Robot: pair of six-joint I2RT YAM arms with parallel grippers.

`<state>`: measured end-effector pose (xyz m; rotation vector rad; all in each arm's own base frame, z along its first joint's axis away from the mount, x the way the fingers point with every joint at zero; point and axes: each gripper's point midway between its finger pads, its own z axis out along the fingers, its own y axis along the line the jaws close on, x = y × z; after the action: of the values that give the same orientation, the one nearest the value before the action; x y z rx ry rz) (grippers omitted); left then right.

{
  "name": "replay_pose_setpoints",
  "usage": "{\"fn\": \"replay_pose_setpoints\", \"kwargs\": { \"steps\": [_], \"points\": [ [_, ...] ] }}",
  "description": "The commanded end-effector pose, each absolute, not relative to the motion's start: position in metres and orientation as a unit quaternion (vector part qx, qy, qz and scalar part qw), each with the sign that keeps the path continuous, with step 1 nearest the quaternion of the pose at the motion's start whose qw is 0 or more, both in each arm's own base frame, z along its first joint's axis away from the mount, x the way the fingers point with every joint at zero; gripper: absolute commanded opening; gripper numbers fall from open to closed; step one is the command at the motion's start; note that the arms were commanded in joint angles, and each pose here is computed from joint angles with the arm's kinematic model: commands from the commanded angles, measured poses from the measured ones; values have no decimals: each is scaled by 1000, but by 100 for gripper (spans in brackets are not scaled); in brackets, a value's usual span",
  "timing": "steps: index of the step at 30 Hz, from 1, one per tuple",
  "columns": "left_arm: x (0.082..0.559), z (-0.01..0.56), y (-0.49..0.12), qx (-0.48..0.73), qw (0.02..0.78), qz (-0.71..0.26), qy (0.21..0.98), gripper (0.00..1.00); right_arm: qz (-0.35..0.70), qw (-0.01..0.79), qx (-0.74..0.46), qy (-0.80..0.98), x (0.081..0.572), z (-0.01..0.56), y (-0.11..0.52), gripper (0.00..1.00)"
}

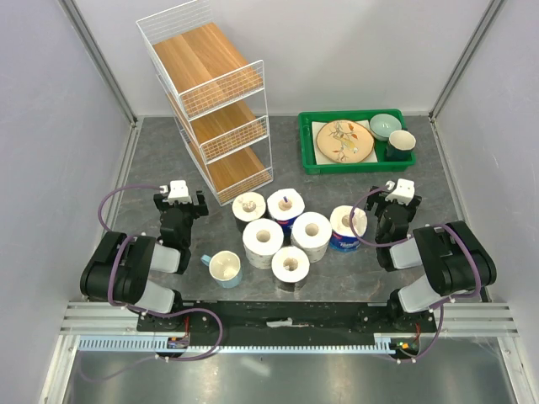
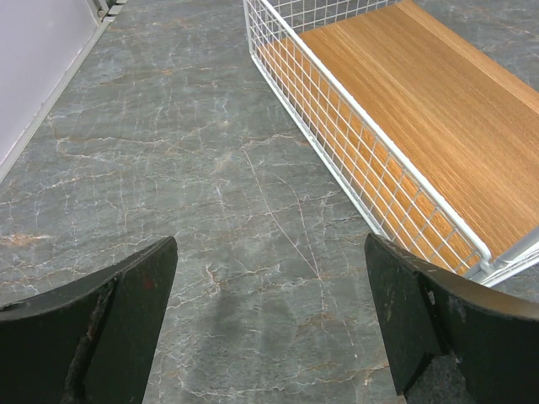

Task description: Place and organize the paper towels onto the shelf

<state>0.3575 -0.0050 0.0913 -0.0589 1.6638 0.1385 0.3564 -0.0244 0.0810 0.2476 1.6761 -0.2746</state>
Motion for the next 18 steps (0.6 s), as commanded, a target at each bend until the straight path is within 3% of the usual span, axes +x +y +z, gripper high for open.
{"fn": "replay_pose_setpoints", "kwargs": {
  "steps": [1,18],
  "points": [
    [365,112,-6,-35,696,54,715,100,-110,679,117,716,364,100,-22,98],
    [368,110,-2,-40,690,53,721,100,-110,677,119,718,365,99,-22,98]
  ]
}}
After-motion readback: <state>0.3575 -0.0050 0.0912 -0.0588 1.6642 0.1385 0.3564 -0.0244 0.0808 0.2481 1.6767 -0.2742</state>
